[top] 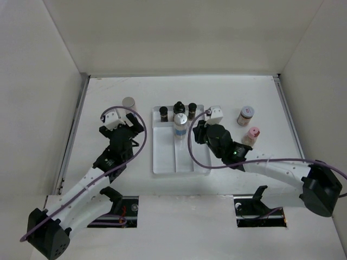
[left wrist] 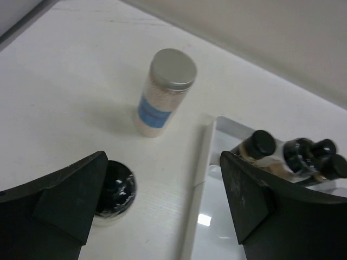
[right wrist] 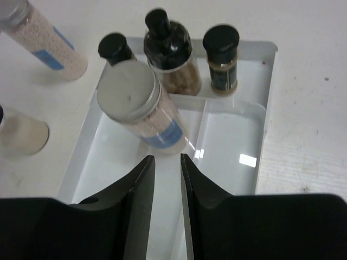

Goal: Organize the condiment bottles

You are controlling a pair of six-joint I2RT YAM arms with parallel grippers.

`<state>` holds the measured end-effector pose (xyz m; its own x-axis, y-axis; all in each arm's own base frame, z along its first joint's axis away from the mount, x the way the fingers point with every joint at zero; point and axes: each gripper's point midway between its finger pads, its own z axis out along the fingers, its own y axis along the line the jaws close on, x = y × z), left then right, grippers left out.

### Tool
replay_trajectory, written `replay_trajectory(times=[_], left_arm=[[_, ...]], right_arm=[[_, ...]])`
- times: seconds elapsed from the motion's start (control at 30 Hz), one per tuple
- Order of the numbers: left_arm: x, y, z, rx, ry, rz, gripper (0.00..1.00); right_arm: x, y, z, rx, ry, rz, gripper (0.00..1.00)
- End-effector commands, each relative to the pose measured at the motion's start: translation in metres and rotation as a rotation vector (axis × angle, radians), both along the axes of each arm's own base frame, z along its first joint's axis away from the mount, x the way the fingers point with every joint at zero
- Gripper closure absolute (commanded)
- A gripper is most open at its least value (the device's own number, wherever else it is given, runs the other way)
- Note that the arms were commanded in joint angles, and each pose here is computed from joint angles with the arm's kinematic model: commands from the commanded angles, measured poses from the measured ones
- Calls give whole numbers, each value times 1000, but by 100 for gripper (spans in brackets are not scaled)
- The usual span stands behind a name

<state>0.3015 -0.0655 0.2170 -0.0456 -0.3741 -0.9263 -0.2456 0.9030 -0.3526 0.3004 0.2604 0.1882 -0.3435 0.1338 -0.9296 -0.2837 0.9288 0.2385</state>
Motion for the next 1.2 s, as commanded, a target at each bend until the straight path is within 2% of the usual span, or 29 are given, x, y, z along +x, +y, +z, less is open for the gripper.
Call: replay_trajectory(times=[0.0,0.07,0.13,0.23,0.27,0.4,0.53,0.67,0.77,0.83,0.9,1.03,1.17], left_arm=[[-7,26,-12,51,102,78,16],[-6,34,-23,68,151,95,16],[-2,38,-32,73,187,100,16],[6,41,-51,72,252,94,17],[8,38,-56,68,266,83,17],[15,33,-70,71,286,67,18],[17,37,-79,79,311,86,23],[19,37,-85,87,322,92,35],[15,37,-84,93,313,97,54],[12,38,-75,95,288,101,62],[8,34,-56,94,261,86,66],[-3,9,-17,81,187,-8,68],[-14,-45,2,109,181,-209,68]], right_arm=[[-14,10,26,156,-58,45,69],[-18,9,23,172,-58,57,64],[-20,11,21,188,-68,75,53],[-24,13,20,212,-75,98,28],[-25,13,18,215,-76,102,26],[-28,13,13,213,-68,117,24],[-27,13,7,206,-56,112,23],[-25,12,3,199,-51,106,21],[-21,6,0,193,-47,83,21],[-20,2,1,201,-52,71,20],[-16,-3,0,208,-50,52,20],[-14,-7,-3,214,-43,34,19],[-4,-21,-6,229,-45,-22,19]])
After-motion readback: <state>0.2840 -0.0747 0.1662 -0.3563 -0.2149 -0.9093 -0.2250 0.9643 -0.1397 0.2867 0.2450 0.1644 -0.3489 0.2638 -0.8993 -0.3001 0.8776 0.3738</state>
